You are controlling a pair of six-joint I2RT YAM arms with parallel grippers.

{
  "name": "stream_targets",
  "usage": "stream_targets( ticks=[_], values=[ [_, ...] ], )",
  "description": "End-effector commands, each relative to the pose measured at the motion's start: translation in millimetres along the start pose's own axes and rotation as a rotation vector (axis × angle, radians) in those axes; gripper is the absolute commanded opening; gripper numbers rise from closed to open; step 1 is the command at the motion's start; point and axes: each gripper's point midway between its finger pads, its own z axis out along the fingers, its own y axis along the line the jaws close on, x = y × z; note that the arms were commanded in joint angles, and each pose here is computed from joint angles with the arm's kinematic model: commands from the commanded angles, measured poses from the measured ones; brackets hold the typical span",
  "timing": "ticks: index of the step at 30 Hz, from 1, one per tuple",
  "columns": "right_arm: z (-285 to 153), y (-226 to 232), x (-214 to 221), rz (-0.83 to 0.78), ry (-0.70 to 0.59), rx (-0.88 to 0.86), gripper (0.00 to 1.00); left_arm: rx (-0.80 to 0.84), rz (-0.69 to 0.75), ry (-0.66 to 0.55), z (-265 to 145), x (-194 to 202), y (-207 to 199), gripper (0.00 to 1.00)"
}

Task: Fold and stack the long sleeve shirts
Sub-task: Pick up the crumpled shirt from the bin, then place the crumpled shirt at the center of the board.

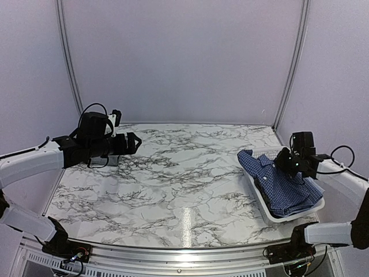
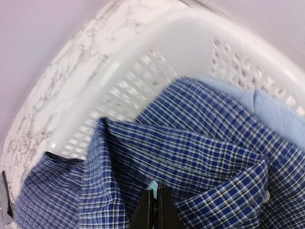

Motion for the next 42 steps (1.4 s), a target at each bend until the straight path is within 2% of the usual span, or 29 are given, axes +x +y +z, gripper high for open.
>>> stream_targets(
  ticks=[1, 9, 16, 18, 22, 26, 29, 30, 33, 36, 38, 42],
  values=[
    [-44, 58, -53, -0.106, -0.158, -0.122, 0.0, -0.008, 0.004, -0.04, -13, -18, -2, 0.99],
    [-116, 193, -73, -0.343, -0.24, -0.417, 0.0, -0.005, -0.002, -0.048, -17, -26, -5, 0.99],
    [-198, 343, -40, -0.6, -0.283, -0.699, 0.0, -0.024, -0.011, -0.054, -22, -35, -4, 0.99],
    [-220, 382, -16, -0.694, -0.29, -0.761, 0.0, -0.027, -0.015, -0.054, -23, -37, -3, 0.99],
    [-202, 421, 39, -0.803, -0.22, -0.798, 0.0, -0.072, -0.036, -0.051, -27, -38, 6, 0.99],
    [-151, 419, 116, -0.856, -0.06, -0.825, 0.0, -0.182, -0.096, -0.045, -36, -34, 36, 0.99],
    [-138, 408, 168, -0.907, 0.05, -0.886, 0.02, -0.198, -0.144, -0.028, -38, -26, 50, 0.99],
    [-139, 405, 187, -0.941, 0.093, -0.918, 0.09, -0.191, -0.153, -0.018, -37, -23, 52, 0.99],
    [-139, 391, 230, -1.03, 0.183, -0.934, 0.49, -0.16, -0.165, 0.019, -31, -17, 51, 0.99],
    [-128, 374, 229, -1.034, 0.173, -0.854, 0.7, -0.119, -0.163, 0.062, -23, -10, 44, 0.99],
    [-118, 364, 208, -1.005, 0.136, -0.798, 0.79, -0.054, -0.156, 0.106, -16, -3, 33, 0.99],
    [-83, 330, 172, -0.945, 0.139, -0.642, 0.81, 0.111, -0.12, 0.226, -4, 24, -4, 0.99]
  ],
)
